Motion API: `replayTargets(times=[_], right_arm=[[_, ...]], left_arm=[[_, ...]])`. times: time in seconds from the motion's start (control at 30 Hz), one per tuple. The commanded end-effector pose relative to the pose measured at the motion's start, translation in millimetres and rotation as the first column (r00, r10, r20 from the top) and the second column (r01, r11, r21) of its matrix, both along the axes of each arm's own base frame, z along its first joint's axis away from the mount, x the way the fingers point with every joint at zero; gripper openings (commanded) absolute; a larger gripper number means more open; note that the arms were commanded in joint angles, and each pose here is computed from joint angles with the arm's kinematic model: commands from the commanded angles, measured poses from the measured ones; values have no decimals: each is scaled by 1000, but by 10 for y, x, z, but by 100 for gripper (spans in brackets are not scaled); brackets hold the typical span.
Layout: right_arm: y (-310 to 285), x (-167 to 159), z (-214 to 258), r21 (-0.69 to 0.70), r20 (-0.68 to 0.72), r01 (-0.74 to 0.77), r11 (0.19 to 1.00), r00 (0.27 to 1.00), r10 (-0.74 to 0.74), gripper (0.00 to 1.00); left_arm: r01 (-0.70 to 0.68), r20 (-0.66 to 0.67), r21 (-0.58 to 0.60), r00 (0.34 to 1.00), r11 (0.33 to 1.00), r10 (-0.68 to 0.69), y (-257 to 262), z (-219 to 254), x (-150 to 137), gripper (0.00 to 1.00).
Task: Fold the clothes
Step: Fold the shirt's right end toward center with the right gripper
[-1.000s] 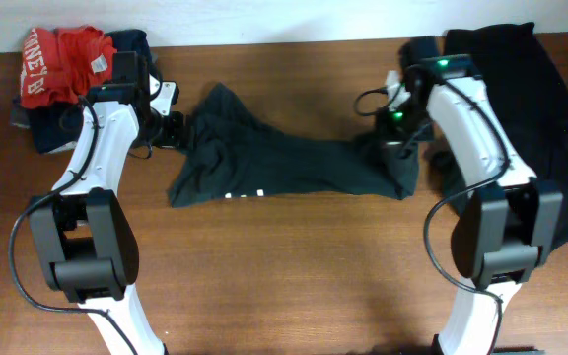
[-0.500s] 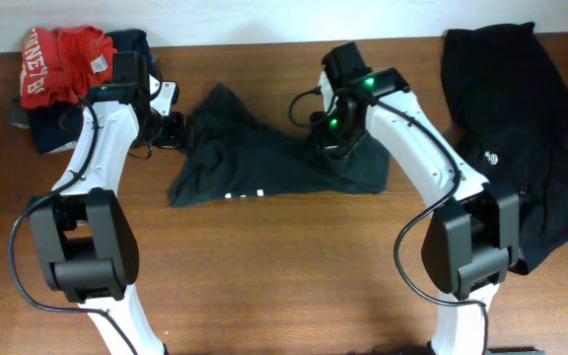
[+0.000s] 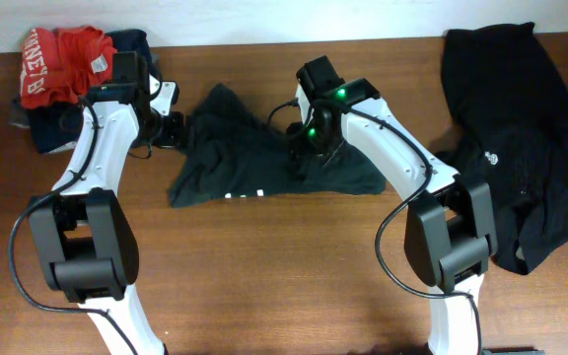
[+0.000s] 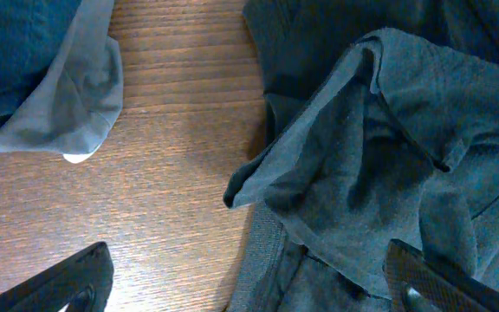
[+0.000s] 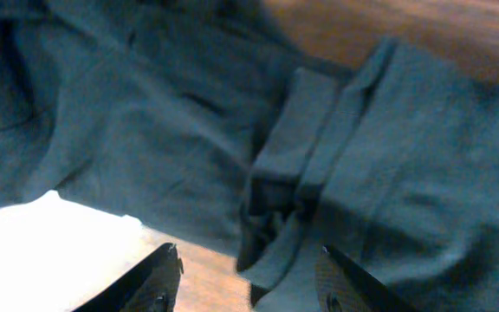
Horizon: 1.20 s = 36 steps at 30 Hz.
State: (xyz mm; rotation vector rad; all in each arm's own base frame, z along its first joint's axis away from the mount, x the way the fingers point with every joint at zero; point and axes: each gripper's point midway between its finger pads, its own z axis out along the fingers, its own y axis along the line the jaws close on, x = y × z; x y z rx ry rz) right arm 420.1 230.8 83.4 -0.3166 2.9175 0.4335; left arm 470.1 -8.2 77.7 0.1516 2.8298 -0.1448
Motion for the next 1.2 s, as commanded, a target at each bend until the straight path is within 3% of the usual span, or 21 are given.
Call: replayTargets(times=[0.0, 0.2, 0.5, 0.8, 1.17], right_arm=[[61, 27, 318, 48, 46, -20, 999, 999, 17, 55], [-202, 134, 512, 24, 69, 35, 999, 997, -36, 60], [-815, 185, 752, -17, 39, 91, 996, 995, -90, 65], [-980, 107, 730, -47, 2, 84, 995, 996, -84, 65], [-980, 107, 729, -47, 2, 84, 995, 996, -84, 65]], left_arm=[[20, 24, 0, 999, 1000, -20, -5, 76, 39, 99], [36, 23, -3, 999, 999, -36, -17, 70, 32, 99], [342, 75, -114, 939, 933, -335, -361, -229, 101, 99], [369, 81, -124, 929, 921, -361, -369, -531, 195, 99], [411, 80, -355, 908, 840, -411, -784, -782, 34, 99]])
